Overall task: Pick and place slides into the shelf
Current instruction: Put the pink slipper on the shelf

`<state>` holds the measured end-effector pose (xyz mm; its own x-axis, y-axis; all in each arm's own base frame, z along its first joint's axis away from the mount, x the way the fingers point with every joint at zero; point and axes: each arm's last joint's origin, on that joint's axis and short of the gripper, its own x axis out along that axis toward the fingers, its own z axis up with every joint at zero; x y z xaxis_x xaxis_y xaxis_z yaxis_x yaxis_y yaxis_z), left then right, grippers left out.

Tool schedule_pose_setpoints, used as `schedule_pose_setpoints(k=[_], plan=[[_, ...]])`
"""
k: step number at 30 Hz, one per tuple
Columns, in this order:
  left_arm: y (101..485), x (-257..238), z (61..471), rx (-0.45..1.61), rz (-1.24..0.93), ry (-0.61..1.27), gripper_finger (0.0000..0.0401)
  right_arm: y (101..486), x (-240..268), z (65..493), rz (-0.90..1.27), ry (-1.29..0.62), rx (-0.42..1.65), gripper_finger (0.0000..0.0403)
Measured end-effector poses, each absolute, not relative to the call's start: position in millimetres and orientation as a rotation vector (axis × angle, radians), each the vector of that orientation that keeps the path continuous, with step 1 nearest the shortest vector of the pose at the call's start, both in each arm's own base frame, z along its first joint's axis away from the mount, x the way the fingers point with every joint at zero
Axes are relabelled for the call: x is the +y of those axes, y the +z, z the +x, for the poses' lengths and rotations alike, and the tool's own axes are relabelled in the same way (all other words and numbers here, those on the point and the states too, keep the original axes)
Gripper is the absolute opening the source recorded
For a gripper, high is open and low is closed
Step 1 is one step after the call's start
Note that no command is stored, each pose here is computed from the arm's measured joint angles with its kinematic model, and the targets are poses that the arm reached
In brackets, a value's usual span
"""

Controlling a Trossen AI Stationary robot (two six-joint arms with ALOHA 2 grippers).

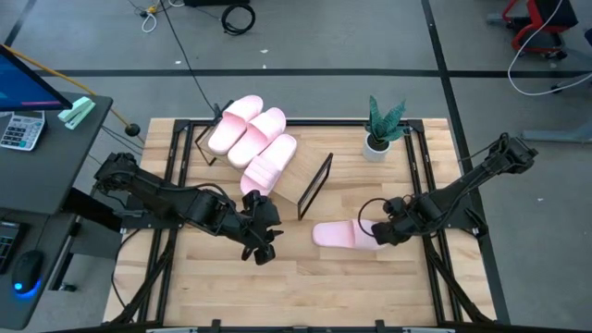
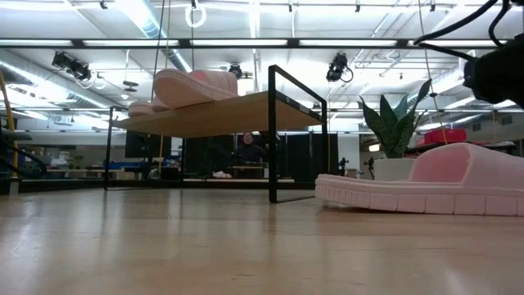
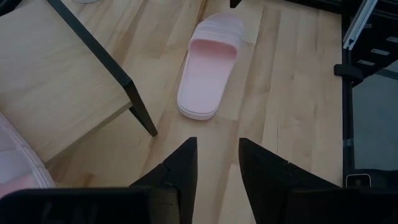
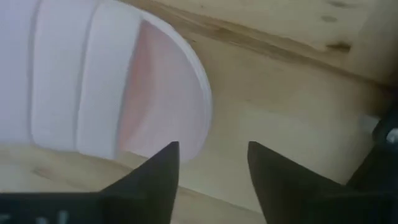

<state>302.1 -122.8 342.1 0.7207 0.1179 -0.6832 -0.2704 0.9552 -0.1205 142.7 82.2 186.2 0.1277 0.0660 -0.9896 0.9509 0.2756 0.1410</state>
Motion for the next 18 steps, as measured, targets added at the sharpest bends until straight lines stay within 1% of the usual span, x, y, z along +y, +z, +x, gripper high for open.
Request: schedule_pose_setpoints(k=[3,6,10,16,18], plan=[[342.2,-122.8,302.1,0.736,-0.218,0.216,0.012,186.2,84.9,142.7,1.147,-0.919,1.221,0.0218],[342.2,-122.8,302.1,0.737,-0.208,0.212,0.0117,185.0,88.8,144.5,1.191,-0.947,1.169,0.023],[342.1,-122.9,302.0,0.739,-0.193,0.207,0.0119,179.9,96.3,148.3,1.23,-0.98,1.121,0.0231],[342.1,-122.7,302.1,0.741,-0.179,0.201,0.0123,169.2,106.1,147.4,1.246,-1.09,1.087,0.0223],[342.1,-122.8,302.0,0.742,-0.169,0.197,0.012,167.0,108.0,149.8,1.256,-1.093,1.056,0.0221]])
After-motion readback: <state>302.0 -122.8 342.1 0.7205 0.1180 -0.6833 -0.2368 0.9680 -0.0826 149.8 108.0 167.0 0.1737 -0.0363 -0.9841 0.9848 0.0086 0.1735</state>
